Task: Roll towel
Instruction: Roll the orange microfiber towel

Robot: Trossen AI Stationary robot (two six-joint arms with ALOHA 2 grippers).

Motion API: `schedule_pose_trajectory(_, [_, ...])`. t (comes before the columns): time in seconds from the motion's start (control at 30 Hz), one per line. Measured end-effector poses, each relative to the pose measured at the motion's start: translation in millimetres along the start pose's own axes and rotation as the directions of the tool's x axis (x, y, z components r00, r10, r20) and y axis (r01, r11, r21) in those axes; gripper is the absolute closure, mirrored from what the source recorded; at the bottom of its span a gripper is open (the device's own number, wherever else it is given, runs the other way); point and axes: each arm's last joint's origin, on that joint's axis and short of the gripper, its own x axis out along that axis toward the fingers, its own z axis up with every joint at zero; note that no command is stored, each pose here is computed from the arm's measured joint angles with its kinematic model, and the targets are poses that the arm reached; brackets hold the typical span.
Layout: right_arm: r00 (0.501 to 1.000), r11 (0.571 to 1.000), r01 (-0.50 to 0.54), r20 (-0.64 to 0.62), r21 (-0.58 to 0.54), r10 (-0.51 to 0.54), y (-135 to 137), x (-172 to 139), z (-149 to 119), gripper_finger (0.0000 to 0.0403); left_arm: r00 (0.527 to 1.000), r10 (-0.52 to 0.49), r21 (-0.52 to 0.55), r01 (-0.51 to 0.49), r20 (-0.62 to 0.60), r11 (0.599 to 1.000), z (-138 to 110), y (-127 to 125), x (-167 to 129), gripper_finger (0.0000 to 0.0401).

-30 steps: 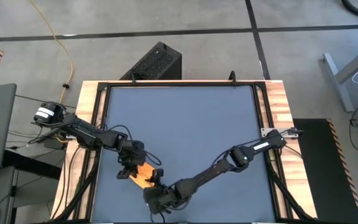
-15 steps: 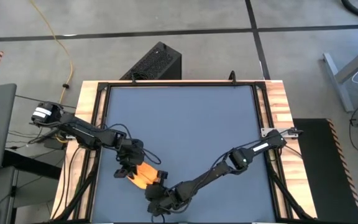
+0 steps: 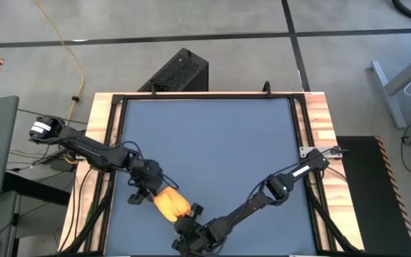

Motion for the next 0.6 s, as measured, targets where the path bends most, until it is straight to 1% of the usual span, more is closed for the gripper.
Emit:
schedule_pose_trajectory(0.1, [1.000, 1.000, 0.017, 0.017, -0.017, -0.017, 2, -4, -3, 0.0362, 0.999, -0.010, 0.080, 0.006, 0.050, 0.997, 4, -10, -3, 0.0278])
schedule_pose_trajectory(0.2, [0.999, 0.999, 0.027, 0.019, -0.033, -0.026, 4, -8, -7, 0.0362, 0.994, 0.015, 0.157, -0.032, 0.106, 0.987, 5, -22, -11, 0.0278])
schedule_pose_trajectory(0.27, [1.000, 0.999, 0.026, 0.019, -0.034, -0.025, 4, -9, -7, 0.0362, 0.986, 0.041, 0.226, -0.077, 0.159, 0.971, 6, -30, -17, 0.0278])
schedule_pose_trajectory(0.33, [0.999, 0.999, 0.027, 0.019, -0.033, -0.026, 4, -8, -7, 0.0362, 0.977, 0.056, 0.324, -0.121, 0.204, 0.938, 6, -39, -21, 0.0278])
schedule_pose_trajectory(0.4, [0.999, 0.999, 0.030, 0.019, -0.030, -0.029, 2, -6, -5, 0.0362, 0.968, 0.042, 0.440, -0.150, 0.246, 0.885, 7, -48, -20, 0.0278])
schedule_pose_trajectory(0.47, [0.999, 0.999, 0.027, 0.023, -0.031, -0.026, 3, -6, -5, 0.0362, 0.962, 0.036, 0.534, -0.182, 0.272, 0.826, 8, -57, -15, 0.0274])
schedule_pose_trajectory(0.53, [0.999, 0.999, 0.026, 0.024, -0.030, -0.025, 3, -5, -4, 0.0362, 0.955, 0.041, 0.594, -0.217, 0.295, 0.775, 10, -62, -7, 0.0264])
schedule_pose_trajectory(0.57, [0.999, 0.999, 0.025, 0.023, -0.029, -0.024, 3, -5, -4, 0.0362, 0.954, 0.060, 0.607, -0.234, 0.293, 0.759, 10, -62, -3, 0.0257])
schedule_pose_trajectory(0.6, [1.000, 0.999, 0.023, 0.021, -0.029, -0.022, 3, -5, -4, 0.0362, 0.955, 0.086, 0.609, -0.249, 0.284, 0.753, 10, -62, 1, 0.0248])
